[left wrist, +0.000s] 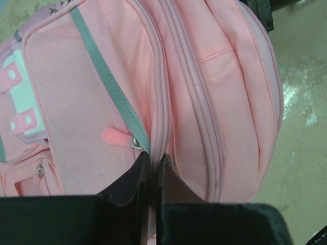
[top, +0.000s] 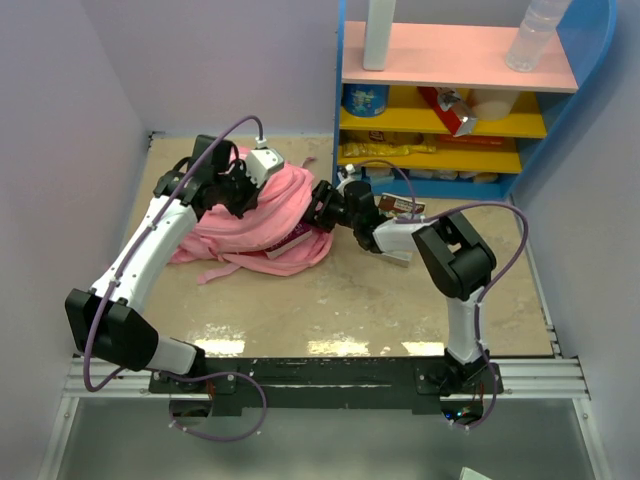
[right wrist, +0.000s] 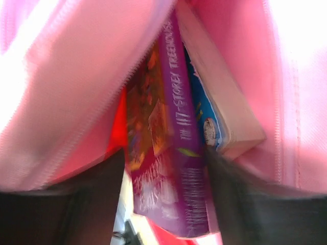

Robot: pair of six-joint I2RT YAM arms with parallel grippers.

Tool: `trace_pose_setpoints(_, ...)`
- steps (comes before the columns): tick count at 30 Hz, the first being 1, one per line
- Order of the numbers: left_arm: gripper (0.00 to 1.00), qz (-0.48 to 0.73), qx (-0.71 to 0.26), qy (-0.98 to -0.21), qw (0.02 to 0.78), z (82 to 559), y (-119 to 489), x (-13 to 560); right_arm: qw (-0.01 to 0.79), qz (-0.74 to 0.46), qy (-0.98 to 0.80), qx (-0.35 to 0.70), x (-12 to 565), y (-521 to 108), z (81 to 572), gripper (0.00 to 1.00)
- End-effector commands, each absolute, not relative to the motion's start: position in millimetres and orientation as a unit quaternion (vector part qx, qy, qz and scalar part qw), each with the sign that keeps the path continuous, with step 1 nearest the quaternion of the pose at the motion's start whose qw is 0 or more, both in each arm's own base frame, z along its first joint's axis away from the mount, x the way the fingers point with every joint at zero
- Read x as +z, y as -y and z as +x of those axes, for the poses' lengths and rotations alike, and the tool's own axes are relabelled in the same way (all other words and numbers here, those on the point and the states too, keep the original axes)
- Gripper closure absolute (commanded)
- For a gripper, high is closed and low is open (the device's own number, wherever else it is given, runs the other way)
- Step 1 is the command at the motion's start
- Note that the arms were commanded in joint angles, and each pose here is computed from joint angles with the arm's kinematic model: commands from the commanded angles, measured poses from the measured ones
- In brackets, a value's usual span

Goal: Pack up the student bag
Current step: Place the book in the student bag.

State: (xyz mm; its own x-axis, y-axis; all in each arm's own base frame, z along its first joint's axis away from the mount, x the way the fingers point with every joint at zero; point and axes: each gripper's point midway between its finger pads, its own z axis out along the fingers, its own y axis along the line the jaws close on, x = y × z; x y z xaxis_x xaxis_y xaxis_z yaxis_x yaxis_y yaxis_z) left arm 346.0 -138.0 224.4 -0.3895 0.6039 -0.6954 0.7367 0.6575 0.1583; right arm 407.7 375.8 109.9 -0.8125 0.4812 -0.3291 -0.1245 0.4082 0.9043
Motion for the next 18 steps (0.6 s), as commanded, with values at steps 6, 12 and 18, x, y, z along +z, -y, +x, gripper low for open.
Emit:
trace_pose_setpoints(6, 1.00, 0.416, -0.101, -0.769, 0.475, 359, 154, 292, 0.451, 0.072, -0.791, 0.408, 157, -313, 405, 0.22)
trace_pose_setpoints(12, 1.00, 0.415, -0.099, -0.768, 0.477, 361, 153, 293, 0.475, 0.011, -0.787, 0.394, 172, -308, 373, 0.77)
trace_pose_setpoints(18, 1.00, 0.415, -0.106, -0.767, 0.478, 362, 155, 296, 0.427, -0.024, -0.818, 0.384, 119, -329, 329, 0.94)
